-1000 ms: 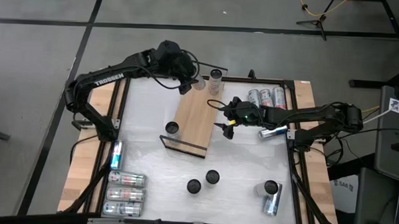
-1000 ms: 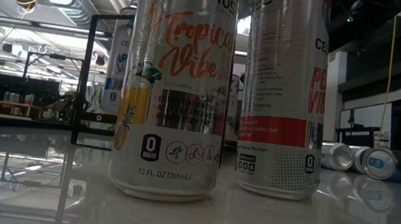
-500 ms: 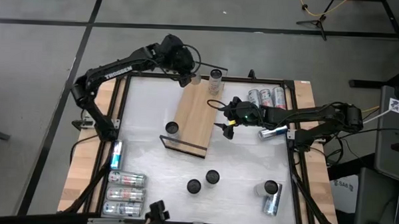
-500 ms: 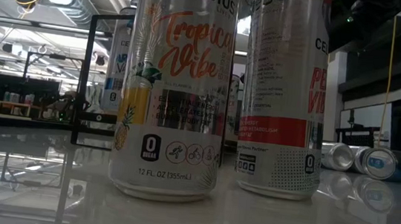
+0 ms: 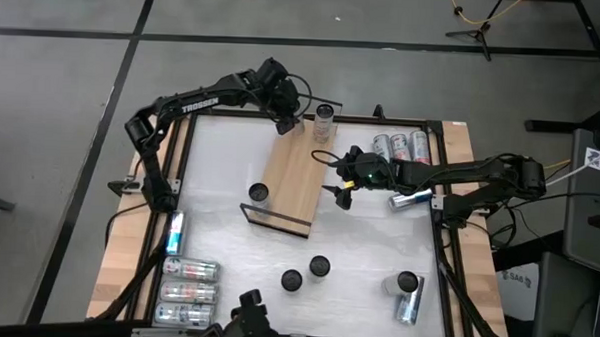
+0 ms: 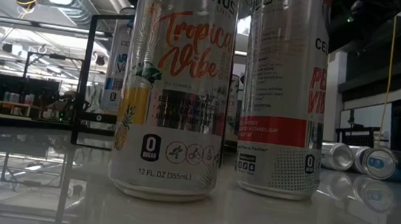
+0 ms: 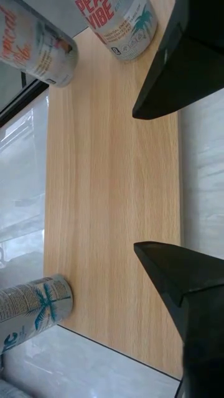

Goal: Place canned beverage on shelf
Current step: Put the top right orange soda can on the shelf

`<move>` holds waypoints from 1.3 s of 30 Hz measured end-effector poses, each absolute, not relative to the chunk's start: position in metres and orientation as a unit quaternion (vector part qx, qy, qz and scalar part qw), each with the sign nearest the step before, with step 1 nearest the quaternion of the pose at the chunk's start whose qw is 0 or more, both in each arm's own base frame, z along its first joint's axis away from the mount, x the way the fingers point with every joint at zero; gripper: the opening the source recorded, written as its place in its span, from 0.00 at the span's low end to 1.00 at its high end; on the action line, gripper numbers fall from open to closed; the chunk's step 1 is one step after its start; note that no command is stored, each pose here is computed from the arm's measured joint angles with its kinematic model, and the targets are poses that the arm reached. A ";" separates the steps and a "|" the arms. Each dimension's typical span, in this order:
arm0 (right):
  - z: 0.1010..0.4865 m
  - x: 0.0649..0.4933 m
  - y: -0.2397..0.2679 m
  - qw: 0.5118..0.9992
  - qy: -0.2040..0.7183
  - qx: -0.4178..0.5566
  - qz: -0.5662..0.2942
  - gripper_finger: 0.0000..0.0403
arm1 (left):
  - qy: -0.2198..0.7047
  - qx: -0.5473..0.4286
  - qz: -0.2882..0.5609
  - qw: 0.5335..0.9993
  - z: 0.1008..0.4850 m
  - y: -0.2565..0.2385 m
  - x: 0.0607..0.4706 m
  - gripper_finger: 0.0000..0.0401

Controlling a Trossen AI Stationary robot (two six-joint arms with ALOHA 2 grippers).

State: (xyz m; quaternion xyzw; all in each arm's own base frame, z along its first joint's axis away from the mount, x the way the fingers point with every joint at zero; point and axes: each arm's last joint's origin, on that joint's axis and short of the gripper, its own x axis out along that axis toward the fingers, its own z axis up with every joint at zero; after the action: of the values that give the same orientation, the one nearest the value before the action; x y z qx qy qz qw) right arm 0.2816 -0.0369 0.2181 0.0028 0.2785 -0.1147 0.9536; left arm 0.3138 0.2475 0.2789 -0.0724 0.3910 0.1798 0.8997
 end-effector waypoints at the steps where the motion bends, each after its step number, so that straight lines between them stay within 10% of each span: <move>1: 0.218 0.282 -0.037 0.954 0.278 0.003 -0.115 0.83 | 0.391 -0.073 0.179 0.900 0.278 0.248 0.314 0.61; 39: 0.218 0.282 -0.037 0.954 0.276 0.027 -0.118 0.83 | 0.412 -0.062 0.190 0.889 0.266 0.253 0.317 0.65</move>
State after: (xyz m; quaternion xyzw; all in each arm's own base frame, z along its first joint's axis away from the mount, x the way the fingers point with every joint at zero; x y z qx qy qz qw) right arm 0.2817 -0.0366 0.2179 0.0271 0.2759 -0.1179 0.9536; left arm 0.3167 0.2531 0.2659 -0.0619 0.4124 0.1903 0.8888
